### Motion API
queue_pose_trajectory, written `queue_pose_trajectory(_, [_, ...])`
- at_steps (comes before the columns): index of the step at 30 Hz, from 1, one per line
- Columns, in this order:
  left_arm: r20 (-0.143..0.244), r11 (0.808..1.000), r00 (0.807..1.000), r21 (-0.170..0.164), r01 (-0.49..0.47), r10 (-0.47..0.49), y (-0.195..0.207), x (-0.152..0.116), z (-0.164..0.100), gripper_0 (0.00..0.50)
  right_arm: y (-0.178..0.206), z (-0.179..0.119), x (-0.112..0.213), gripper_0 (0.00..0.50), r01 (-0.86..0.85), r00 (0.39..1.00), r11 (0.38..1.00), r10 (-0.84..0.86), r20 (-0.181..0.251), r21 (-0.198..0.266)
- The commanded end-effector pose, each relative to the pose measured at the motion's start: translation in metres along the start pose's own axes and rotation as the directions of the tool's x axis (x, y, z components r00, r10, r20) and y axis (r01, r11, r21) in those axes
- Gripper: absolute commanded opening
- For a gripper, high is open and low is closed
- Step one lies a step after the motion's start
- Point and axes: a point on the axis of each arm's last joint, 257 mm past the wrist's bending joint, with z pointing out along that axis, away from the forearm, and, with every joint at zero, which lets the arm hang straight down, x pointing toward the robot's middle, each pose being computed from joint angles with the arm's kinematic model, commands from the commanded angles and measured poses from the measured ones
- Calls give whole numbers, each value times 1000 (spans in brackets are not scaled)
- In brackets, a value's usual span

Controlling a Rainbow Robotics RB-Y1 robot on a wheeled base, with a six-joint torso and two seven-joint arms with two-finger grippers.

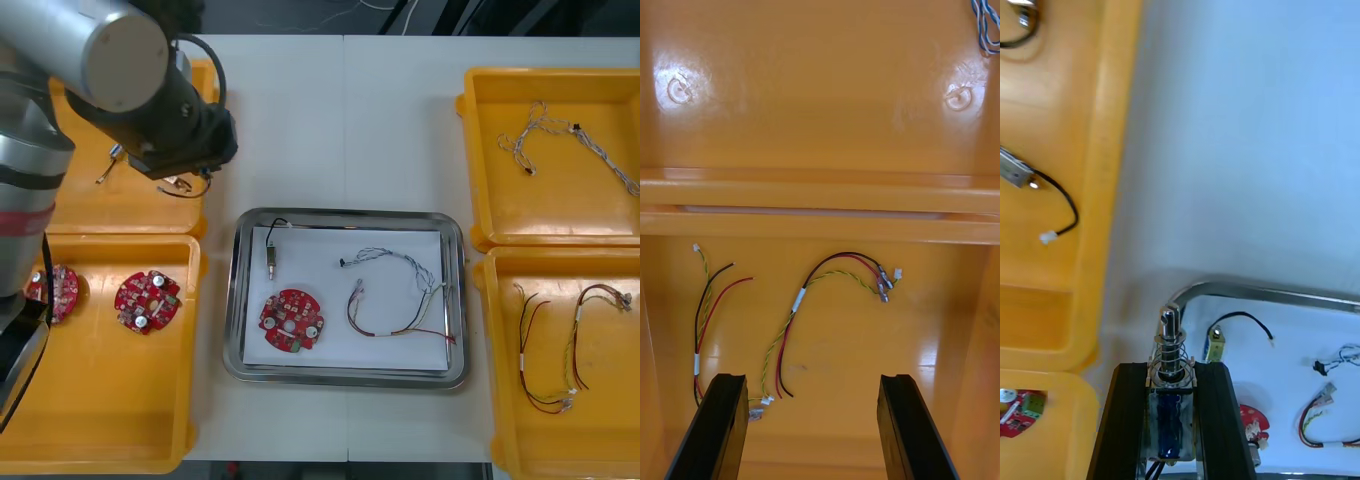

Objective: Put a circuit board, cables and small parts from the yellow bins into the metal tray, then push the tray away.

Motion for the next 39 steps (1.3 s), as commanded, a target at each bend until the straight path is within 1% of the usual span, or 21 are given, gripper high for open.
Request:
queue_pose_trajectory(1, [2, 999, 999, 29, -44, 44, -48, 27, -1, 0, -8, -13, -3, 500, -20, 1000, 999, 19, 23, 35])
queue_pose_trajectory(3, [-15, 998, 998, 27, -63, 63, -63, 42, 5, 0, -8, -13, -3, 500, -20, 1000, 999, 19, 23, 35])
queue_pose_trajectory(7, [-37, 997, 997, 25, -74, 75, -84, 65, 11, 0, -8, -13, -3, 500, -19, 1000, 999, 18, 22, 34])
queue_pose_trajectory(9, [-53, 996, 995, 13, -84, 85, -91, 79, 17, 0, -8, -13, -3, 500, -19, 1000, 999, 18, 22, 36])
queue_pose_trajectory(12, [-70, 994, 992, -6, -107, 106, -95, 92, 26, 0, -8, -13, -3, 500, -20, 1000, 999, 19, 22, 35])
queue_pose_trajectory(14, [-72, 993, 991, -11, -118, 116, -98, 97, 34, 0, -8, -13, -3, 500, -20, 1000, 999, 19, 23, 35])
queue_pose_trajectory(17, [-62, 992, 990, -15, -127, 125, -102, 100, 48, 0, -8, -13, -3, 500, -20, 1000, 999, 19, 23, 35])
queue_pose_trajectory(23, [-50, 992, 990, -11, -129, 128, -108, 100, 74, 0, -8, -13, -3, 500, -24, 999, 999, 23, 23, 35])
queue_pose_trajectory(28, [-49, 991, 990, -11, -134, 133, -109, 103, 95, 0, -8, -13, -3, 500, -27, 999, 999, 26, 23, 33])
queue_pose_trajectory(30, [-41, 991, 990, -17, -135, 134, -108, 103, 103, 0, -8, -13, -3, 500, -29, 999, 999, 29, 22, 33])
queue_pose_trajectory(33, [-45, 991, 990, -24, -134, 133, -106, 104, 106, 0, -8, -13, -3, 500, -29, 999, 999, 28, 22, 33])
queue_pose_trajectory(39, [-45, 992, 991, -23, -128, 126, -106, 105, 106, 1, -8, -13, -3, 500, -32, 999, 999, 32, 22, 33])
